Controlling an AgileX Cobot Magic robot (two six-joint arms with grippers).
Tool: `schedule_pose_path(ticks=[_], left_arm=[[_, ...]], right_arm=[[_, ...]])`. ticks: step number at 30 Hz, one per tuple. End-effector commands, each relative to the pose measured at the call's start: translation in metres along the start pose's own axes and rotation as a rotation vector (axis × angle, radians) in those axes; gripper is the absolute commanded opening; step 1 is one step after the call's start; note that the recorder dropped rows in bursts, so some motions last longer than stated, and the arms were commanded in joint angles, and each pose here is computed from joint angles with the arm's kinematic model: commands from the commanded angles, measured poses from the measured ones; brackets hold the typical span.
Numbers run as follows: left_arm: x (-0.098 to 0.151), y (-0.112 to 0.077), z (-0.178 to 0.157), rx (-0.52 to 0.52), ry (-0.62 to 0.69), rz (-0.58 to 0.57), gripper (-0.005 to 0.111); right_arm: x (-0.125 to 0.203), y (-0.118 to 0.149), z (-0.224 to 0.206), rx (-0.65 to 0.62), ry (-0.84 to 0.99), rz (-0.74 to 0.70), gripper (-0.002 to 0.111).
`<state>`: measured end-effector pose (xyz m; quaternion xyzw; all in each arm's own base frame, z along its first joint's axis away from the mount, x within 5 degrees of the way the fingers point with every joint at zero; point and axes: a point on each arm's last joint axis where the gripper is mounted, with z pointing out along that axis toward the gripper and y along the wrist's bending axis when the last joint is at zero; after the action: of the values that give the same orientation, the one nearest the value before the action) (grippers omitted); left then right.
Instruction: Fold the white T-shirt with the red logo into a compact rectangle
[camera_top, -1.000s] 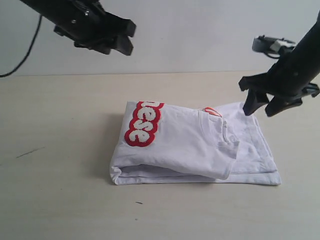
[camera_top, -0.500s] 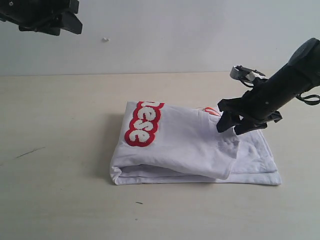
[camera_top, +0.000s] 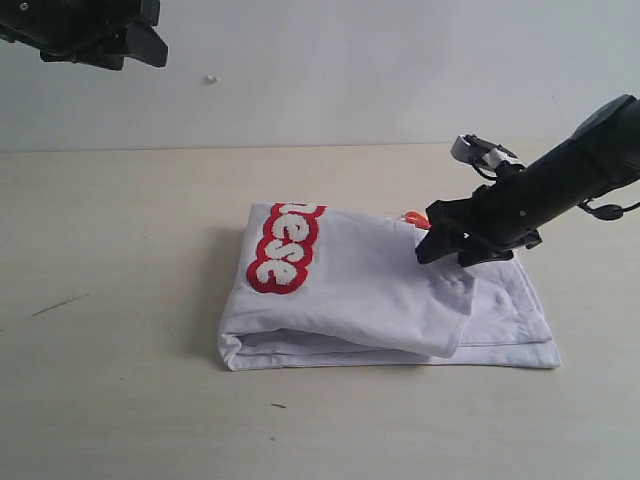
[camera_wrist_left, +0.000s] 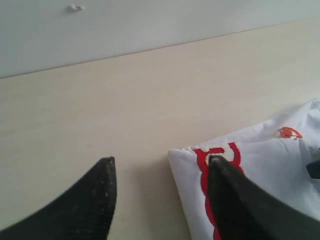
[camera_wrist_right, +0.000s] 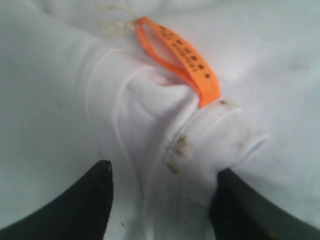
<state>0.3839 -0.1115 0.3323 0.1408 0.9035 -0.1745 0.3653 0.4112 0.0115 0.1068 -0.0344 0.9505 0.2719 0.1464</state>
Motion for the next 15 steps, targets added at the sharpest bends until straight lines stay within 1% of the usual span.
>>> schedule_pose_path(ticks=[1,2,3,4,5,6,7,8,9,11,13,15], left_arm=[[-0.002,0.0,-0.003,-0.001,-0.023,0.002,0.054],[-0.002,0.0,-0.003,-0.001,-0.023,0.002,0.054],[-0.002,0.0,-0.003,-0.001,-0.023,0.002,0.054],[-0.002,0.0,-0.003,-0.001,-0.023,0.002,0.054],[-0.002,0.0,-0.003,0.001,-0.024,0.0,0.054],[-0.002,0.0,-0.003,0.001,-0.024,0.0,0.054],[-0.002,0.0,-0.003,0.001,-0.024,0.0,0.054],[-0.002,-0.001,-0.003,0.006,-0.025,-0.007,0.054],[-0.002,-0.001,-0.002,0.01,-0.028,-0.011,0.054],[-0.002,-0.001,0.0,0.012,-0.032,-0.016,0.054],[-0.002,-0.001,0.0,0.011,-0.034,-0.012,0.054],[-0.003,0.0,0.001,0.008,-0.038,-0.013,0.054]], right_arm=[[0.0,0.007,0.002,-0.034,0.002,-0.055,0.046],[0.0,0.008,0.003,-0.036,0.005,-0.062,0.042],[0.0,0.011,0.004,-0.038,0.01,-0.075,0.027],[0.0,0.011,0.005,-0.039,0.011,-0.09,0.02],[-0.001,0.013,0.003,-0.038,0.005,-0.132,0.003],[-0.001,0.014,0.0,-0.036,0.001,-0.146,0.0],[-0.002,0.016,-0.003,-0.028,-0.003,-0.165,0.0],[-0.009,0.021,-0.016,0.001,-0.007,-0.232,0.0],[-0.016,0.027,-0.029,0.025,-0.015,-0.258,0.0],[-0.029,0.042,-0.059,0.074,-0.075,-0.272,0.0],[-0.035,0.053,-0.082,0.116,-0.116,-0.302,0.0],[-0.039,0.069,-0.118,0.204,-0.172,-0.346,0.0]])
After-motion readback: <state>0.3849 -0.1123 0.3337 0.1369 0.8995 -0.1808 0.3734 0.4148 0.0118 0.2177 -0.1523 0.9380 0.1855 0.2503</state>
